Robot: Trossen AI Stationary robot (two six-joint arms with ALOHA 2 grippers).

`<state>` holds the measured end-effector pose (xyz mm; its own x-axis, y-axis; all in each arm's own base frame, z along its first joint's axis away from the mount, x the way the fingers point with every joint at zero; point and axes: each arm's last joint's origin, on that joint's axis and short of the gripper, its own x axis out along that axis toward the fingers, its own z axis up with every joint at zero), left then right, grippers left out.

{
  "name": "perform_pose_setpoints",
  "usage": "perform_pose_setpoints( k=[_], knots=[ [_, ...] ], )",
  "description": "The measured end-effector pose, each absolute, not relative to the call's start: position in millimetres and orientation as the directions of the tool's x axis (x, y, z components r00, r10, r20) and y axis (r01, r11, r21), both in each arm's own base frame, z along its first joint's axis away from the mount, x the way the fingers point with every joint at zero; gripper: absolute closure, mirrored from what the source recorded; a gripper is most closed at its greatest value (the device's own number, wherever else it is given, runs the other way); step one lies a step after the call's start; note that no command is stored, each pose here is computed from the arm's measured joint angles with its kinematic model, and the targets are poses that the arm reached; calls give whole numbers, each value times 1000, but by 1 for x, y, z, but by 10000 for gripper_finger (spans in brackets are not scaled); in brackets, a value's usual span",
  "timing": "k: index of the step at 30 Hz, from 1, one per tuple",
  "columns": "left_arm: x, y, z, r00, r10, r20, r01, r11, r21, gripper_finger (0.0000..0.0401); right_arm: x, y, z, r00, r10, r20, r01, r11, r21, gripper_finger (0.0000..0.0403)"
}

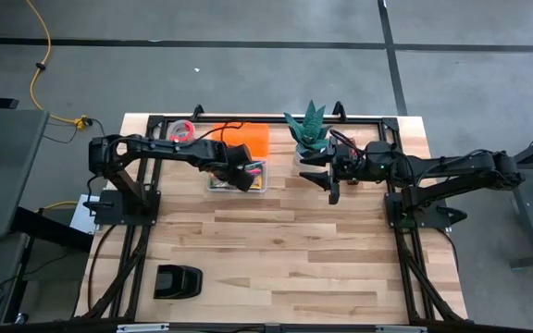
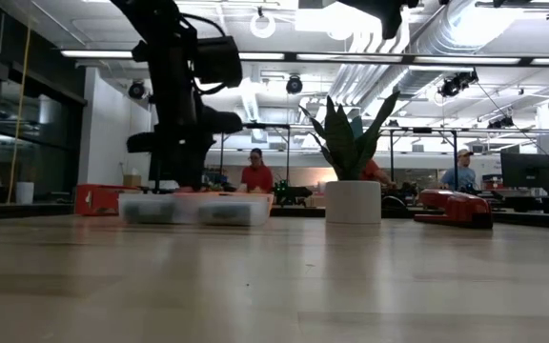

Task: Pack school essentials
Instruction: Put the pink eraser into the orange supply box

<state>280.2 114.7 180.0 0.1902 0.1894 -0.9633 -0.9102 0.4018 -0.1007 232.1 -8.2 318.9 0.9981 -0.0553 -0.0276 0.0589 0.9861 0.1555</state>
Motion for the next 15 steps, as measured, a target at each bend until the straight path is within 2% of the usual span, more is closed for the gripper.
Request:
perform_pose_setpoints(
  k=[3, 5, 15],
  knots=[
    [280, 113, 179, 176, 183, -967, -953, 277, -121, 329, 232, -8, 318, 998, -55, -36, 60, 986, 155, 224],
    [282, 113, 179, 189, 200, -961, -961, 241, -138, 329, 232, -8, 317, 997, -65, -43, 71, 986, 154, 224],
    [282, 114, 179, 196, 203, -959, -960, 237, -146, 327, 232, -9, 317, 995, -93, -44, 98, 983, 153, 224]
  ],
)
